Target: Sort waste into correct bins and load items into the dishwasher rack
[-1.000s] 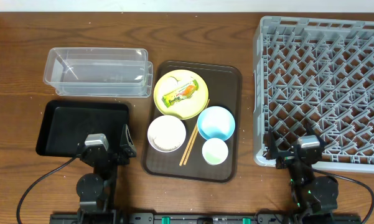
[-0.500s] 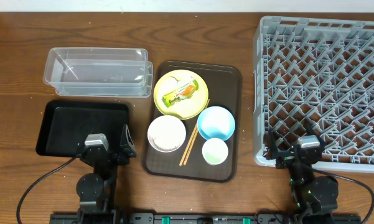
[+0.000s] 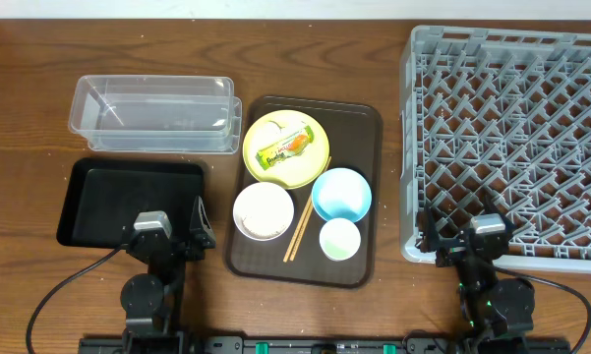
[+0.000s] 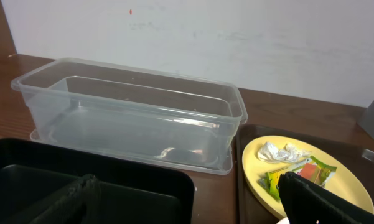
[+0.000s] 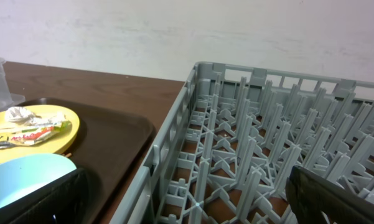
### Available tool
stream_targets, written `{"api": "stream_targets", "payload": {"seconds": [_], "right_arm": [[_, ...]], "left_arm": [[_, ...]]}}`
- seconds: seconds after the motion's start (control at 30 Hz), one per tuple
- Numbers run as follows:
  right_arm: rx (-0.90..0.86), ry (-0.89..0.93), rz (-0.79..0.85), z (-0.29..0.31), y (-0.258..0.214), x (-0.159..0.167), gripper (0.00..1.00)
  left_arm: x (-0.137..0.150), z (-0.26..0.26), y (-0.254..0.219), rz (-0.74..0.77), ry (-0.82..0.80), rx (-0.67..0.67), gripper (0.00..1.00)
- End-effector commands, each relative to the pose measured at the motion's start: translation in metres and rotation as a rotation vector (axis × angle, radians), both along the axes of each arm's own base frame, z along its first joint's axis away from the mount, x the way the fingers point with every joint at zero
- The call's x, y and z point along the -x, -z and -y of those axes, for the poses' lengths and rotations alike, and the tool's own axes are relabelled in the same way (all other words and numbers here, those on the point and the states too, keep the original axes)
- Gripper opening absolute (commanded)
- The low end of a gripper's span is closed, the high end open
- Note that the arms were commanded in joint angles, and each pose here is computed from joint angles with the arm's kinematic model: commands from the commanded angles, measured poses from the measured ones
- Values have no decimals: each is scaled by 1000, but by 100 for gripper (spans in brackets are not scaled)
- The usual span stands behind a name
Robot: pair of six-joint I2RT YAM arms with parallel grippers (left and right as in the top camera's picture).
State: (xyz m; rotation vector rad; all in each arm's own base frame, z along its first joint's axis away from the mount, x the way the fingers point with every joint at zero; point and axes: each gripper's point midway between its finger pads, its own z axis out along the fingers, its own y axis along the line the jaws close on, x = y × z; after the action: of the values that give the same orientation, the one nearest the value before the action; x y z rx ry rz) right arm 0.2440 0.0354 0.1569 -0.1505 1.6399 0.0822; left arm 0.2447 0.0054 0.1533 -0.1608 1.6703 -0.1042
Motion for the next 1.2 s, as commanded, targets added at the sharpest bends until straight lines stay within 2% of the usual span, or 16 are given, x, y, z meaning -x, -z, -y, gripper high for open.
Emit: {"api": "stream_targets", "payload": {"seconds": [0.0, 0.8, 1.0, 1.17], "right_arm": [[11, 5, 2, 2, 0, 0, 99], [14, 51, 46, 10, -11, -1, 99], [-75, 141, 81, 25, -30, 0, 99], [-71, 193, 73, 33, -49, -2, 99]], "left_arm": [[1, 1, 16, -45, 3, -13, 94], [1, 1, 16, -45, 5, -11, 94], [1, 1, 11, -38, -15, 159, 94], [0, 1, 2, -58, -18, 167, 94]]}}
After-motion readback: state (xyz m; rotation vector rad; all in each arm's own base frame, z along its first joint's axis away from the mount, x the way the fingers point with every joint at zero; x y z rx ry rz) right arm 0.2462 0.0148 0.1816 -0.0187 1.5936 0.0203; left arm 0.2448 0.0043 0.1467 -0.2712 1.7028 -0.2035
